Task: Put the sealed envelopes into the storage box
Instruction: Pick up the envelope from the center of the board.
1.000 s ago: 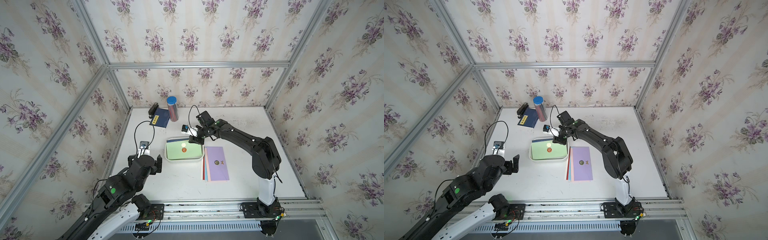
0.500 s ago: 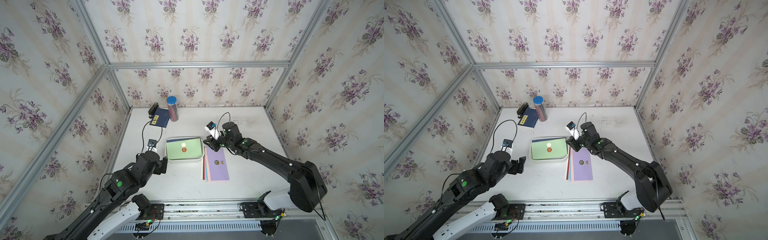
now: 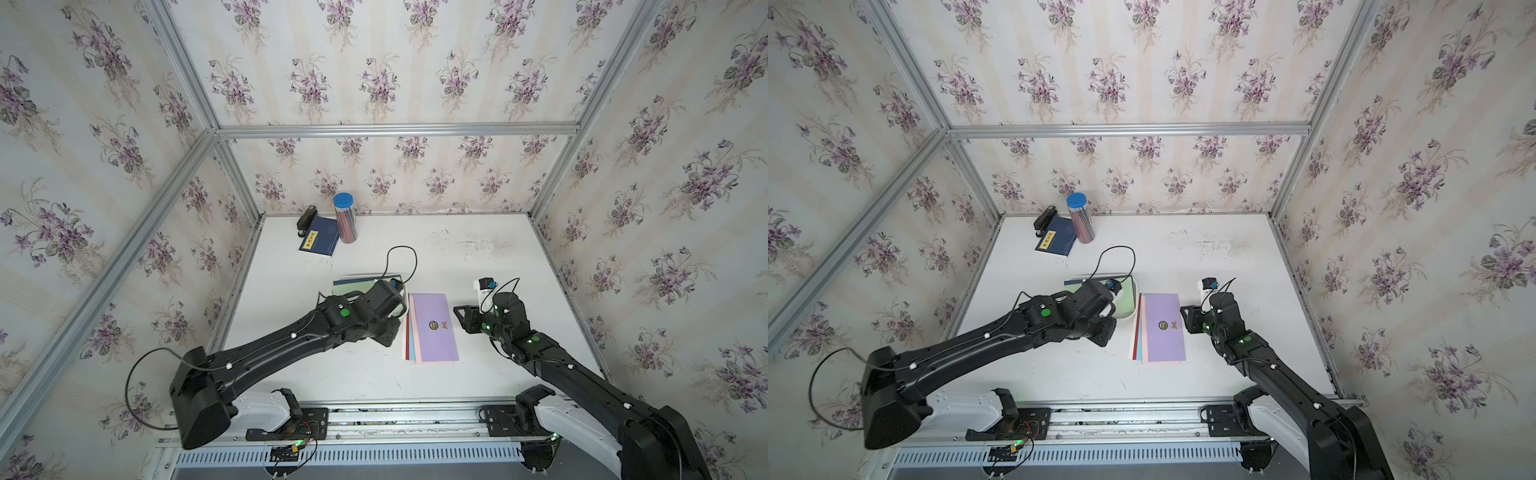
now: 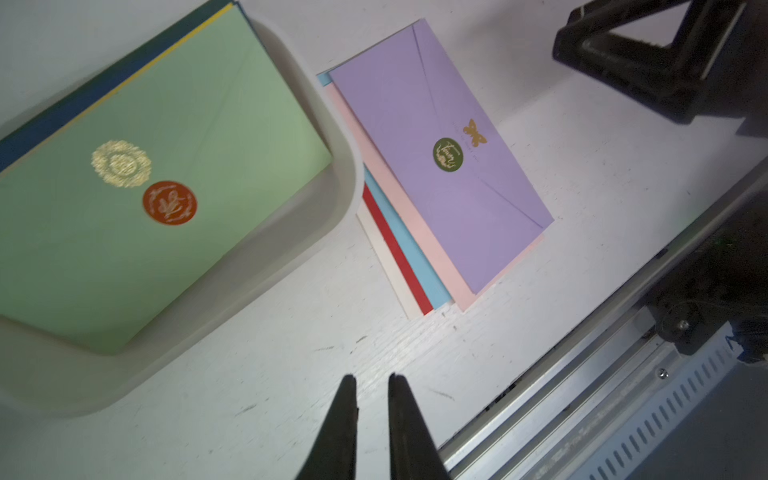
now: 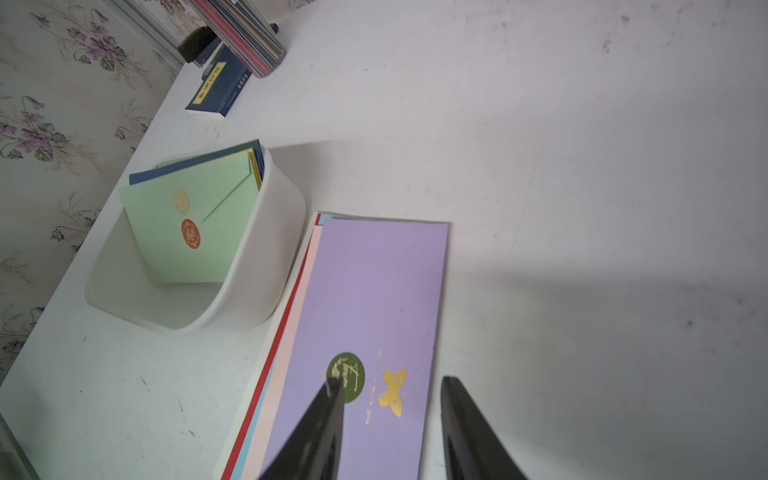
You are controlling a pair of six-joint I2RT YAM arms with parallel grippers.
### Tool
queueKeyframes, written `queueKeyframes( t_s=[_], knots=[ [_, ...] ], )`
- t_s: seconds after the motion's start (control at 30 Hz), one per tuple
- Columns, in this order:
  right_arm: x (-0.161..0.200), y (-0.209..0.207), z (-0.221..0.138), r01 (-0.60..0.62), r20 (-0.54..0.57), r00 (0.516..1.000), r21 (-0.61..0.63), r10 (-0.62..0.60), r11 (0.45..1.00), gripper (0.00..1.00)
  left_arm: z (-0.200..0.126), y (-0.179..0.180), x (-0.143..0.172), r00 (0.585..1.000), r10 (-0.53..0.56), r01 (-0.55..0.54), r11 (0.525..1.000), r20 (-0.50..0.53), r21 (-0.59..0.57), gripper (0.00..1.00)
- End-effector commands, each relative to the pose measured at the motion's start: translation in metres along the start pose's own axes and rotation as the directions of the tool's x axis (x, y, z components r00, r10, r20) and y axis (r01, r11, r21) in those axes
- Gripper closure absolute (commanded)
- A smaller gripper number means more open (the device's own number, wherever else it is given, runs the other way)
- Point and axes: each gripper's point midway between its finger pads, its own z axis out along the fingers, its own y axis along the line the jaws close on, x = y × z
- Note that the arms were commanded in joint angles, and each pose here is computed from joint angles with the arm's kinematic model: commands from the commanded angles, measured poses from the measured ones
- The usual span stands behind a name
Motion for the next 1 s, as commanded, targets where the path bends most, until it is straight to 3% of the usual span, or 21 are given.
queueKeyframes(
  t_s=[0.0,0.1,0.3,0.8,0.97],
  knots=[
    [0.011,-0.012,0.002,-0.080,0.005,0.997,0.032,0.080,0.996,0.57,0.027,-0.019,-0.011,0.999,-0.034,0.033,0.999,-0.030,-0.003,0.93],
    [0.023,-0.018,0.004,-0.098,-0.014,0.995,0.046,0.098,0.994,0.56,0.058,-0.040,-0.010,0.995,-0.013,0.012,1.000,-0.095,-0.013,1.00],
    [0.032,-0.021,0.007,-0.123,-0.057,0.990,0.054,0.126,0.991,0.54,0.102,-0.053,-0.006,0.983,-0.009,-0.002,0.998,-0.181,-0.062,1.00],
    [0.051,-0.018,0.022,-0.171,-0.168,0.970,0.033,0.174,0.985,0.55,0.144,-0.032,0.016,0.960,-0.055,-0.004,0.978,-0.273,-0.209,1.00],
    [0.057,-0.017,0.025,-0.182,-0.201,0.962,0.030,0.184,0.983,0.56,0.151,-0.032,0.018,0.957,-0.057,-0.004,0.978,-0.284,-0.209,1.00]
  ],
)
